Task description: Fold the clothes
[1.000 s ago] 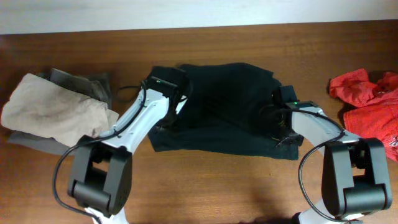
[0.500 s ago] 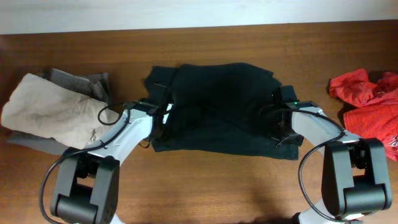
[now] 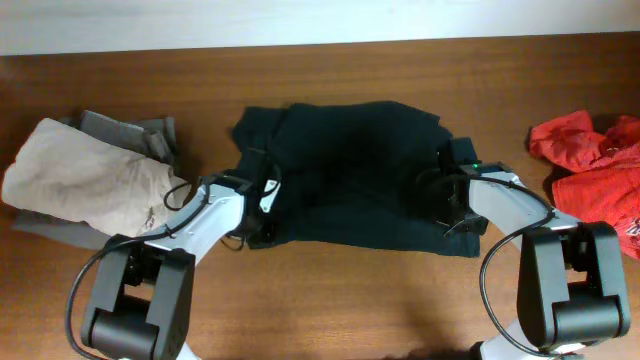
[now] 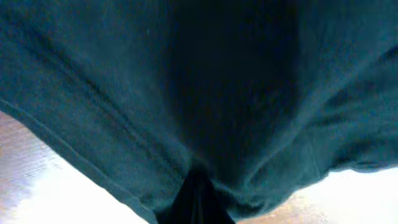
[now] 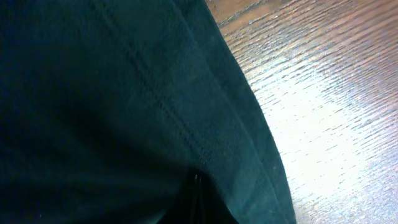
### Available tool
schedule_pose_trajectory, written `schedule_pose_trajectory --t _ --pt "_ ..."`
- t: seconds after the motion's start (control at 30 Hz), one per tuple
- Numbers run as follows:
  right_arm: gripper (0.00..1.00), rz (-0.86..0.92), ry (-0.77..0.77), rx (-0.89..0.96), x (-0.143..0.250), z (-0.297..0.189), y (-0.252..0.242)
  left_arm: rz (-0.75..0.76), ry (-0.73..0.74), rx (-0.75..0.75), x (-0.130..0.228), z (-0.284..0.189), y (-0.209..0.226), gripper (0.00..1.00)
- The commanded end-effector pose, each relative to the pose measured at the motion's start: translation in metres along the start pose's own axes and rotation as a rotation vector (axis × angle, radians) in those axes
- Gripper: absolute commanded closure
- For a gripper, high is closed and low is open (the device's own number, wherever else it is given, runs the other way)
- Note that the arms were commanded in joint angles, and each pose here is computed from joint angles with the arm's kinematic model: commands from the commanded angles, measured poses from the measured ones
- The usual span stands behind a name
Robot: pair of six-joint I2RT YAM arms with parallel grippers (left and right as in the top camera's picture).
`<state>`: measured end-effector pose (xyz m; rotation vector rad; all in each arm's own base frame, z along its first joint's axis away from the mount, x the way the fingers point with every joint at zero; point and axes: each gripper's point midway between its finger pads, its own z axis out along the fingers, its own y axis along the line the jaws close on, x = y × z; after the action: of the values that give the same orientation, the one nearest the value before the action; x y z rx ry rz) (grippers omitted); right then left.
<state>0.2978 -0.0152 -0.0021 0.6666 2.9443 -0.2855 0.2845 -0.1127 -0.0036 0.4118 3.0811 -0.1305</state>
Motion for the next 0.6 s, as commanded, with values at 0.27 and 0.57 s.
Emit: schedule_pose_trajectory --t 0.27,0.57 --pt "0.96 -0.001 0.018 -0.014 0.006 0.001 -0.001 -0.151 0.521 0.292 0.121 -0.021 -0.058 0.99" --pt "0.96 -0.001 0.018 -0.014 0.006 0.001 -0.001 -0.058 0.467 0.161 0.132 -0.044 -0.069 0.99"
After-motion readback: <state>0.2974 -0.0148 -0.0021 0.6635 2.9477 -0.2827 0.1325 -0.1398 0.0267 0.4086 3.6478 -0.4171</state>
